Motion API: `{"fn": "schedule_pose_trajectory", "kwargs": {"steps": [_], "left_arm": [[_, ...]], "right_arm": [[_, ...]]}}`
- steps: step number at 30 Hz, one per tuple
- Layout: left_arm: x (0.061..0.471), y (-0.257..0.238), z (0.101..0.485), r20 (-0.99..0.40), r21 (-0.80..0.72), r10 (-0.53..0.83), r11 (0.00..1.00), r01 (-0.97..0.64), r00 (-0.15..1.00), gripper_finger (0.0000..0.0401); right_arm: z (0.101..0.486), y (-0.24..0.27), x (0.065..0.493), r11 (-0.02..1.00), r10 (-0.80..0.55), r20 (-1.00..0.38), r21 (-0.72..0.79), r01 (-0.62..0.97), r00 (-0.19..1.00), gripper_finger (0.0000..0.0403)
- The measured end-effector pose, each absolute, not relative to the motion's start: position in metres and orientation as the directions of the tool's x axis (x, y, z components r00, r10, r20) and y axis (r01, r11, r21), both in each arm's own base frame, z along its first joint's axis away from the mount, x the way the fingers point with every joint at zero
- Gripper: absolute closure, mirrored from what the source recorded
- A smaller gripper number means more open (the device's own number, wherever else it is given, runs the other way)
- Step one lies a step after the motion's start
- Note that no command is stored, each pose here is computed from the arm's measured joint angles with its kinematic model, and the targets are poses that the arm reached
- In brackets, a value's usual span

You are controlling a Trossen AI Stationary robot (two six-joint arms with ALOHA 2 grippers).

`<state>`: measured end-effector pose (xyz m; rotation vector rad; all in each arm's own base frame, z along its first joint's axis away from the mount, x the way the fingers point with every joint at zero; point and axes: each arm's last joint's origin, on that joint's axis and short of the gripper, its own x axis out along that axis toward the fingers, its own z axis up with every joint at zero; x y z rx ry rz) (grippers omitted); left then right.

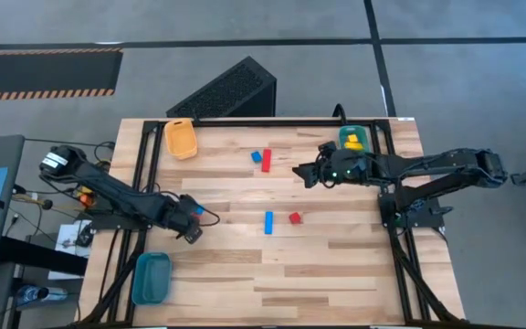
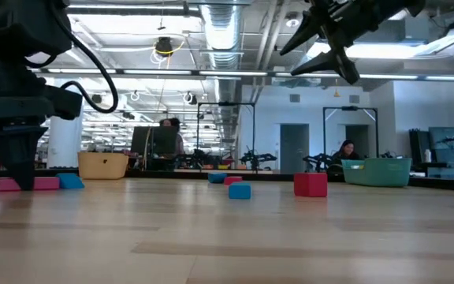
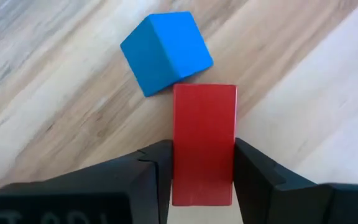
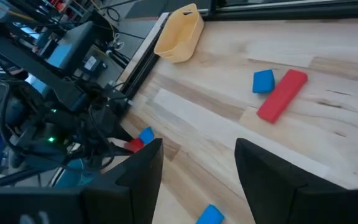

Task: Sort & place blocks by color
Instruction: Put the left red block into the orange bin

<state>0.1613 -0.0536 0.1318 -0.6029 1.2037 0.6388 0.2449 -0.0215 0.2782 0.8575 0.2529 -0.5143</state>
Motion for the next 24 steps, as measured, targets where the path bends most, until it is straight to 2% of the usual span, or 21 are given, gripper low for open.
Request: {"fn": "schedule_pose_trajectory", "kwargs": {"steps": [6, 10, 14, 24], "left_arm": [[0.166, -0.065, 0.136, -0.942, -0.142, 0.134, 0.672, -0.727, 0.307, 0.0296], [0.174, -0.071, 0.149, -0.9, -0.162, 0.198, 0.675, -0.72, 0.388, 0.0284], [0.183, -0.075, 0.162, -0.86, -0.194, 0.234, 0.671, -0.715, 0.453, 0.0294], [0.204, -0.073, 0.196, -0.786, -0.193, 0.311, 0.697, -0.69, 0.534, 0.0293]], "right_arm": [[0.278, -0.017, 0.245, 0.544, -0.313, -0.411, 0.661, 0.516, 0.856, 0.0178], [0.281, -0.013, 0.246, 0.554, -0.298, -0.39, 0.673, 0.49, 0.871, 0.0178], [0.282, -0.011, 0.247, 0.557, -0.292, -0.375, 0.681, 0.475, 0.88, 0.0178], [0.282, -0.025, 0.247, 0.588, -0.234, -0.382, 0.677, 0.443, 0.894, 0.0178]]}}
